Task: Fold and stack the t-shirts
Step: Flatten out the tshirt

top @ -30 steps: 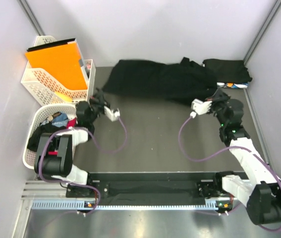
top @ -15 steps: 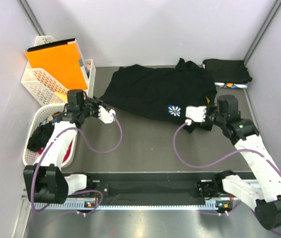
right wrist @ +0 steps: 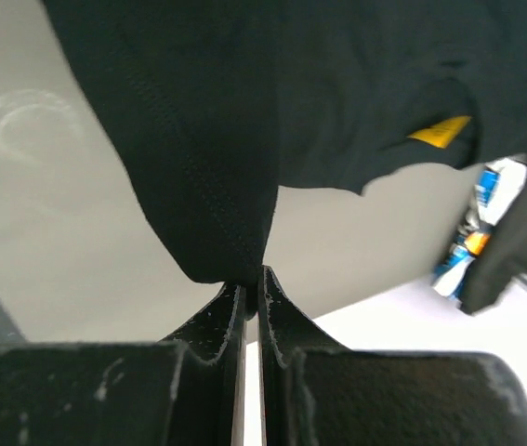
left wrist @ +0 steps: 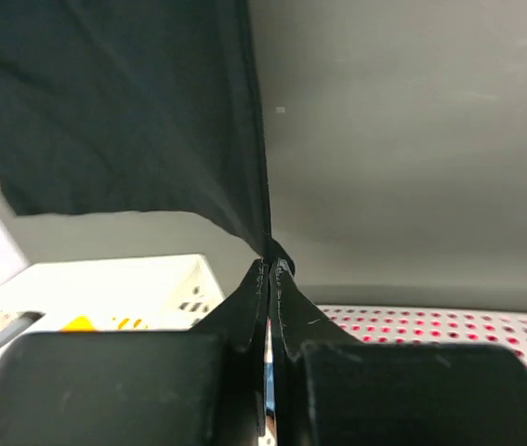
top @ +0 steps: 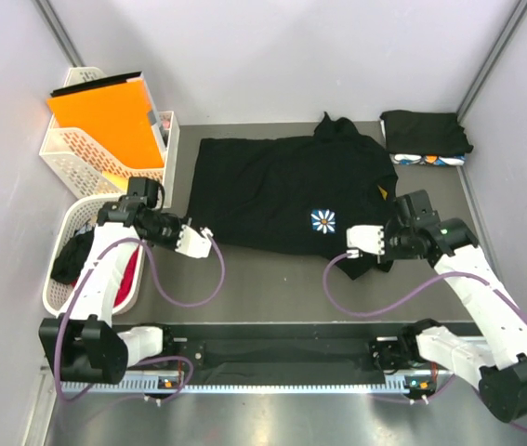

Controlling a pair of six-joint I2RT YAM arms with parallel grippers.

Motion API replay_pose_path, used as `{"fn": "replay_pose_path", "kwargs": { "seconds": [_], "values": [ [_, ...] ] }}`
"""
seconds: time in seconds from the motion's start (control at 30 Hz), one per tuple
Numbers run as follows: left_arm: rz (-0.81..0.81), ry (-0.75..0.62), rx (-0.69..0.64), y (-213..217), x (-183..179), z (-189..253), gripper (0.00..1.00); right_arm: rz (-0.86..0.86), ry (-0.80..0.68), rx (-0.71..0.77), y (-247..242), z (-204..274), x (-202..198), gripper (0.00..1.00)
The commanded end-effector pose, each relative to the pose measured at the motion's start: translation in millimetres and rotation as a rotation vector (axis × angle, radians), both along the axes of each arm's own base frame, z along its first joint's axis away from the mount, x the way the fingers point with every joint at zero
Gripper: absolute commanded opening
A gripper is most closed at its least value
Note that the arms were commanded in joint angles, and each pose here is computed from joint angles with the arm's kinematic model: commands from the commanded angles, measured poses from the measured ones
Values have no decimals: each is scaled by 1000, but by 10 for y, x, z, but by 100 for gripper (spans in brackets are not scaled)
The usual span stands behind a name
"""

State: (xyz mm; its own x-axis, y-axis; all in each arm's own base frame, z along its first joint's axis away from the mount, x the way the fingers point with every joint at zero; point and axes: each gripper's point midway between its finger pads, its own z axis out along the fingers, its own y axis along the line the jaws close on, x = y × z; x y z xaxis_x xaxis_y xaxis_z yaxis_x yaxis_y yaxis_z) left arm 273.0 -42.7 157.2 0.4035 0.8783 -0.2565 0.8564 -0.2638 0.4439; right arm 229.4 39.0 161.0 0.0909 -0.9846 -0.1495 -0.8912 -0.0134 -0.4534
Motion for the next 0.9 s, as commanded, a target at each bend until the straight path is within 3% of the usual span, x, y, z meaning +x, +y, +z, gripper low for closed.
{"fn": "replay_pose_path", "kwargs": {
  "seconds": [0.0, 0.87],
  "values": [
    [-38, 180, 52, 85, -327, -191, 0, 18, 101, -18, 10, -127, -156, 0],
    [-257, 232, 122, 95, -485, -701, 0, 235, 289, -173, 109, -866, -461, 0]
  ]
}}
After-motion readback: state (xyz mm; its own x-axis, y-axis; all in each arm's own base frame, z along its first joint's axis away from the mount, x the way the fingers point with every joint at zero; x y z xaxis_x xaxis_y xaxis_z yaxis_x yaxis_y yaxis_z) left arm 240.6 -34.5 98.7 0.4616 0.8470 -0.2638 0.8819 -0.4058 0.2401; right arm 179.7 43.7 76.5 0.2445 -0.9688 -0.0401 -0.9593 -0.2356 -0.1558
